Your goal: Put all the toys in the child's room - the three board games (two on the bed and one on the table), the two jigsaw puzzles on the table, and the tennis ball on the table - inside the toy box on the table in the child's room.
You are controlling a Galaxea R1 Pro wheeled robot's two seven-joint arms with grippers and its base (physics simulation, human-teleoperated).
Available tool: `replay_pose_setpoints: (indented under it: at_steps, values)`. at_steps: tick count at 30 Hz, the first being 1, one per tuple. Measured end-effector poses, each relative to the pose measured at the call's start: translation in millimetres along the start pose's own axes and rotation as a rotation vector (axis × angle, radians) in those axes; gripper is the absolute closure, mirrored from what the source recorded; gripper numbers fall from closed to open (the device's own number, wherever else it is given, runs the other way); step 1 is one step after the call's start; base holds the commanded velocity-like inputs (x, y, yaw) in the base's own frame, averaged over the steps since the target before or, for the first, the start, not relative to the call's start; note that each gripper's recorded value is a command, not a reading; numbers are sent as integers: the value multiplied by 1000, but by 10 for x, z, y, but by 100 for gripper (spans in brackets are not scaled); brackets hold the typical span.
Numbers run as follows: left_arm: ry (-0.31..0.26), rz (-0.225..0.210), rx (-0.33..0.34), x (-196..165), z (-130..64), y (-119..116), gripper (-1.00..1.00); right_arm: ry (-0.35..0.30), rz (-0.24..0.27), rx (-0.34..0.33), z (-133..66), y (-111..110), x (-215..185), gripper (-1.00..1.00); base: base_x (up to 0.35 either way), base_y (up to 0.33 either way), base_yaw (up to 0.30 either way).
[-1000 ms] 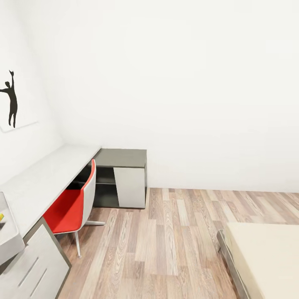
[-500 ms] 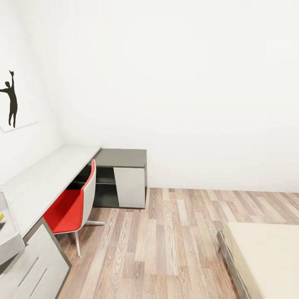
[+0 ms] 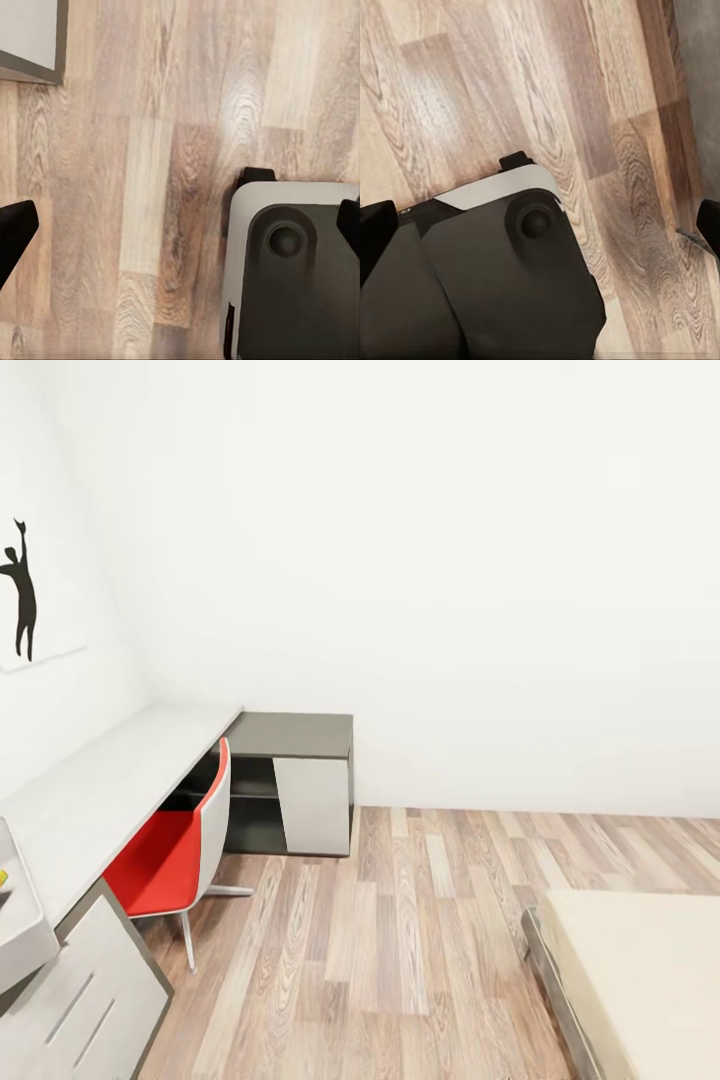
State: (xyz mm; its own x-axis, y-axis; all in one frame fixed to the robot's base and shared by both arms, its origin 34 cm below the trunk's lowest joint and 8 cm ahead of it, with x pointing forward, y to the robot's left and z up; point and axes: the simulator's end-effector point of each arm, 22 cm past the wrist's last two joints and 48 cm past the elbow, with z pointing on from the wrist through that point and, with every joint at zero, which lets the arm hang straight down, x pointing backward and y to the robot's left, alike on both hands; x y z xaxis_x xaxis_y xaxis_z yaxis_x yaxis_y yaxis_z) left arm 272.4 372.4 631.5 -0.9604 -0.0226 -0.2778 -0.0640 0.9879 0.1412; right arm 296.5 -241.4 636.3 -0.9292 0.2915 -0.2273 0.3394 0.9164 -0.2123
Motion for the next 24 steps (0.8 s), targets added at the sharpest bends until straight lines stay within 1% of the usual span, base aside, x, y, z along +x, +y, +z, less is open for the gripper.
replay_pose_setpoints:
  at_steps: [8, 12, 18, 24]
  values:
    - [29, 3, 6, 162, -10, -48, -100, 23, -9, 2, 16, -9, 75, -100, 0, 0, 0]
    - [39, 4, 7, 213, -12, -55, -100, 29, -11, 4, 24, -14, 101, -100, 0, 0, 0]
    - [66, 6, 14, 382, -34, -109, -100, 36, -12, 8, 35, -25, 138, -100, 0, 0, 0]
    - [80, 8, 14, 456, -41, -117, -100, 45, -13, 13, 45, -54, 216, -100, 0, 0, 0]
